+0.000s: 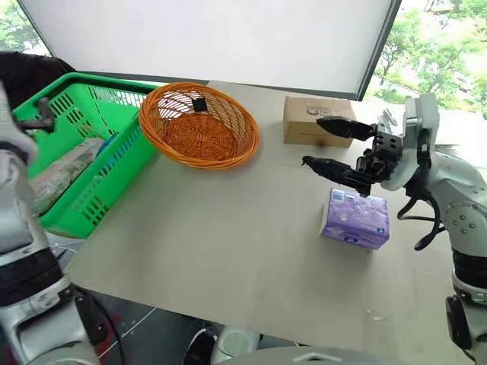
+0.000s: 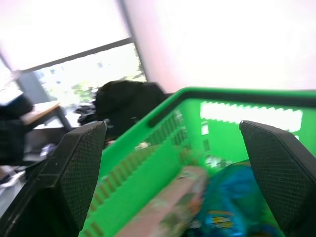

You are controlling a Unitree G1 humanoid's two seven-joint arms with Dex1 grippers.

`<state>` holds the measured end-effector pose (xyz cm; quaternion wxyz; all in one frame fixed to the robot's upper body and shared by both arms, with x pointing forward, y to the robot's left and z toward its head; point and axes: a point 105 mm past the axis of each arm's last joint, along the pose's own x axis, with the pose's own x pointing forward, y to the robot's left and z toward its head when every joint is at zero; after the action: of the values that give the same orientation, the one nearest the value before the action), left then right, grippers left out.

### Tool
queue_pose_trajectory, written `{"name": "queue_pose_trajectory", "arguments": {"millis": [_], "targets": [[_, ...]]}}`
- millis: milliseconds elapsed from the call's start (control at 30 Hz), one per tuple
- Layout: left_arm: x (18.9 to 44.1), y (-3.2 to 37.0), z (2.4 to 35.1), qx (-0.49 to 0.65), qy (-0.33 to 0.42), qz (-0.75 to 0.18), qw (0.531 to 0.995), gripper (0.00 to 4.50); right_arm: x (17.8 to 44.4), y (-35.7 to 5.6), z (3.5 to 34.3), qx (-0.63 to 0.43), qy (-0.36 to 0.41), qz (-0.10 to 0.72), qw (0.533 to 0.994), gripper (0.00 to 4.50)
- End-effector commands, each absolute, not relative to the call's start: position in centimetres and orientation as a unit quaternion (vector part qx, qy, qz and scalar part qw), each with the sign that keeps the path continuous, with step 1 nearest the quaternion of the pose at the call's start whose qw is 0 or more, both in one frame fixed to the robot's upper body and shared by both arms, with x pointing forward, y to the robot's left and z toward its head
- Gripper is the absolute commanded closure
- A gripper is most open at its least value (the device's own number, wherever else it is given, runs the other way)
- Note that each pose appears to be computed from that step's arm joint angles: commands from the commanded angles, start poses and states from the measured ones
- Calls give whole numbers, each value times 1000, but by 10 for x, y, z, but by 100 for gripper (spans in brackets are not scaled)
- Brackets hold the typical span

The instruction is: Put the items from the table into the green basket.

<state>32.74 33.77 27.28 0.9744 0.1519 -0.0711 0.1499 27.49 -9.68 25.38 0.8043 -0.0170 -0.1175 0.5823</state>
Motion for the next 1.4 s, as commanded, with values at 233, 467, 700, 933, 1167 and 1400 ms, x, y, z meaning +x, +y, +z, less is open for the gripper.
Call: {"name": "queue_pose_trajectory", "arguments": {"millis": [233,467,700,933,1167,1400], "targets": [[343,88,182,145,14,-335,931,4,273,-141,229,-77,-72,510,854,0],[325,28,134,270,29,-493,827,4,260,-160,214,-109,-42,466,877,0],[311,1,116,324,13,-589,740,4,252,-175,204,-119,-17,431,894,0],[335,7,91,425,39,-548,720,4,239,-191,178,-122,53,421,897,0],[332,8,81,414,52,-547,726,112,227,-207,153,-129,130,415,891,0],[338,11,82,411,47,-526,744,377,229,-209,149,-137,138,413,890,0]]}}
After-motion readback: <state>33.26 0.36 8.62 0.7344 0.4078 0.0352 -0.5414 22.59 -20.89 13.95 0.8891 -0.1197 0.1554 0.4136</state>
